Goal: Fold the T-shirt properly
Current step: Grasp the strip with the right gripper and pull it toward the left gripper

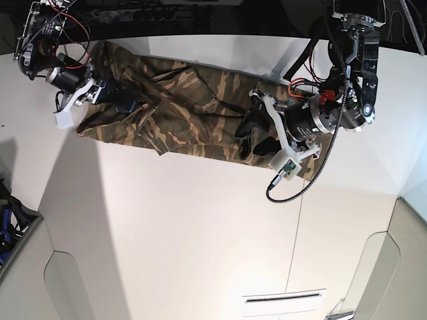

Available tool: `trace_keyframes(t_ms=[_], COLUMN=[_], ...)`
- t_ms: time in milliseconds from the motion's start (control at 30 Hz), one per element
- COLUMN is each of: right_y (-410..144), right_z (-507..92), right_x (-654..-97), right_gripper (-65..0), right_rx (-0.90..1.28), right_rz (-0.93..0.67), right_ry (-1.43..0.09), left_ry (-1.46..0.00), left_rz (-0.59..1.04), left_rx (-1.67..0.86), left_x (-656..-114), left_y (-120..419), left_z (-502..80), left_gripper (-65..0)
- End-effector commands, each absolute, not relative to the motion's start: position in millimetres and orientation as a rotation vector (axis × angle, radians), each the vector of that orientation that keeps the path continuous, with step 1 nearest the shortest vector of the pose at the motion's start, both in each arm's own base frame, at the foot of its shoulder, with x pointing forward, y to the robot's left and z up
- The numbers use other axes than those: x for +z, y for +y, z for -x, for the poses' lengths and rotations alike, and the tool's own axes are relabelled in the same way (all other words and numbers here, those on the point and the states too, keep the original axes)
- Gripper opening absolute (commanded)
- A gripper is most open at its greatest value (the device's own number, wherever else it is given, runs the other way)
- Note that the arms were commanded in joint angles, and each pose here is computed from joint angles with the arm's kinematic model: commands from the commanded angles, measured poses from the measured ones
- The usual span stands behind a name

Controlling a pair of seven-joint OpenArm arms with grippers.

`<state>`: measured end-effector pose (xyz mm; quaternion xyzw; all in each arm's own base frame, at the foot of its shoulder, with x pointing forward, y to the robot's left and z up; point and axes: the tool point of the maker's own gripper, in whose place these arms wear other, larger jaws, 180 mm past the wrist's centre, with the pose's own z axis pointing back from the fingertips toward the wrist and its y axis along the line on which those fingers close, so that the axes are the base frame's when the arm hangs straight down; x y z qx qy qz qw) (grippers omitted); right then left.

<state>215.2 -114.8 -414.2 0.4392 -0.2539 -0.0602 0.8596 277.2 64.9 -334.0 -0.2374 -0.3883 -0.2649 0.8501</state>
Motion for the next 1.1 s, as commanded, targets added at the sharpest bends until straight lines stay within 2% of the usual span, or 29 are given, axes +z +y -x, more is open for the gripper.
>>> trace_keyframes(t_ms=[0, 200, 233, 267, 400, 433, 767, 1067], right_y=[-109.2, -96.3, -96.0, -97.1, -101.8, -102.2, -109.2, -168.9], right_z=[-212.5, -214.5, -215.7, -217.3, -222.8, -225.1, -254.8, -262.1], right_x=[-416.2, -425.1, -425.9, -426.9, -427.8, -426.8, -414.9, -411.0], right_gripper=[-22.2, -22.4, -25.1, -30.8, -63.6, -65.0, -65.0, -65.0], right_rx=[-0.103, -0.061, -0.059, -0.063, -0.069, -0.066, 0.008, 0.081], right_rz=[-0.917, -0.877, -0.869, -0.858, -0.831, -0.829, -0.777, -0.61], right_ry=[-0.51, -0.501, -0.507, -0.513, -0.541, -0.545, -0.578, -0.559], left_ry=[-0.878, -0.907, -0.918, -0.928, -0.965, -0.976, -1.025, -1.033], left_rz=[0.512, 0.502, 0.499, 0.494, 0.477, 0.474, 0.433, 0.307], left_rx=[-0.555, -0.501, -0.485, -0.468, -0.41, -0.398, -0.254, -0.209], left_x=[-318.4, -311.1, -308.7, -306.4, -296.8, -293.8, -275.9, -262.8], left_y=[64.0, 80.5, 85.7, 91.3, 114.2, 120.1, 175.3, 230.5], left_z=[-286.1, -293.4, -295.6, -297.8, -304.1, -305.3, -308.0, -304.5], left_gripper=[-28.1, -28.1, -28.1, -28.1, -28.1, -28.1, -28.1, -28.1])
